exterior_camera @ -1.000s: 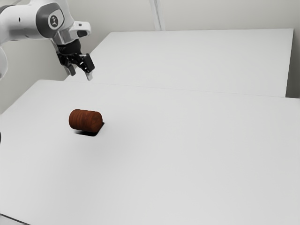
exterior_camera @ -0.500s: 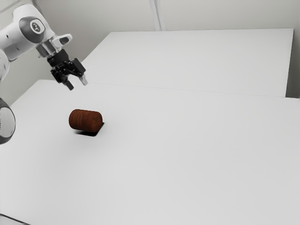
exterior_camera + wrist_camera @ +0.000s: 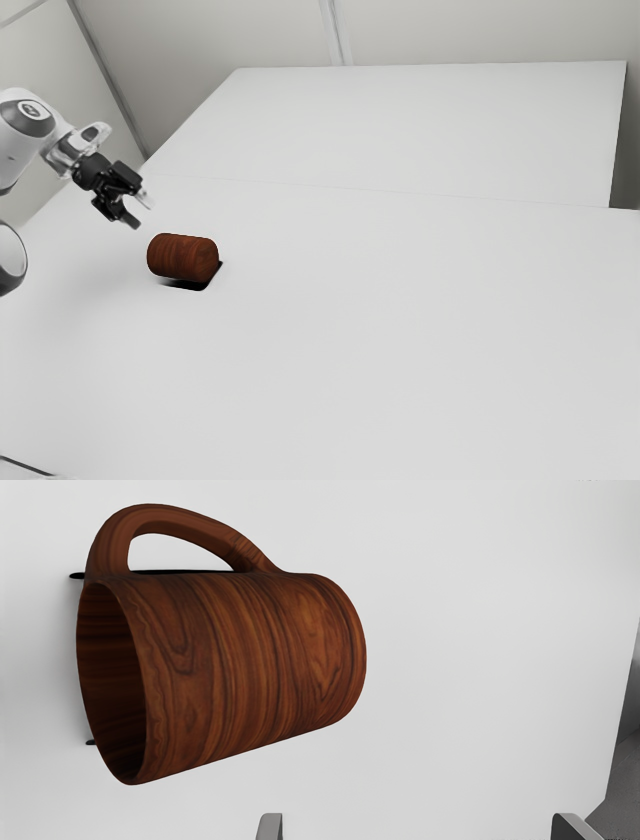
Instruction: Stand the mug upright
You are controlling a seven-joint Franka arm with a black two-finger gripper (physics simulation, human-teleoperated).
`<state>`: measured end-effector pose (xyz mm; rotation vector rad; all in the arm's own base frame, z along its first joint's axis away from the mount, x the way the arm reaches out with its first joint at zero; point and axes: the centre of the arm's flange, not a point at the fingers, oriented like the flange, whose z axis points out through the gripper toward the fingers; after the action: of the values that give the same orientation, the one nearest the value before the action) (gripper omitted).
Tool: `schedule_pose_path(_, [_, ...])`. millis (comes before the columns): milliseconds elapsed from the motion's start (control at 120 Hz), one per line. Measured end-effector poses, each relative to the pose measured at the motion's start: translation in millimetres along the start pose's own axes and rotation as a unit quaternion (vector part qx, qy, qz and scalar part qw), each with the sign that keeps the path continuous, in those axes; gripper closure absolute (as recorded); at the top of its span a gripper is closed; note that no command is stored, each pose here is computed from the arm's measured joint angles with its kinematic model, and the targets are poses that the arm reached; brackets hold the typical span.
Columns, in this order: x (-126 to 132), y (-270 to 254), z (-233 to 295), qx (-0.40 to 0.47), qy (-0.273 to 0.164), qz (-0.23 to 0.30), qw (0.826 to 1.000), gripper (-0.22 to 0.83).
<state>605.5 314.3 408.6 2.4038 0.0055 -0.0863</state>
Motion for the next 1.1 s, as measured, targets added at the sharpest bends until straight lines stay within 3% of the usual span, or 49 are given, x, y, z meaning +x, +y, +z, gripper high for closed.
schedule_pose_path(283, [2,-73,18,-0.042,0.041,-0.006,0.998,0.03])
schedule_pose_path(533, [17,-94,25,-0.036,0.084,0.005,0.996,0.03])
schedule_pose_path(1100, [10,-73,74,-0.064,0.035,0.010,0.997,0.08])
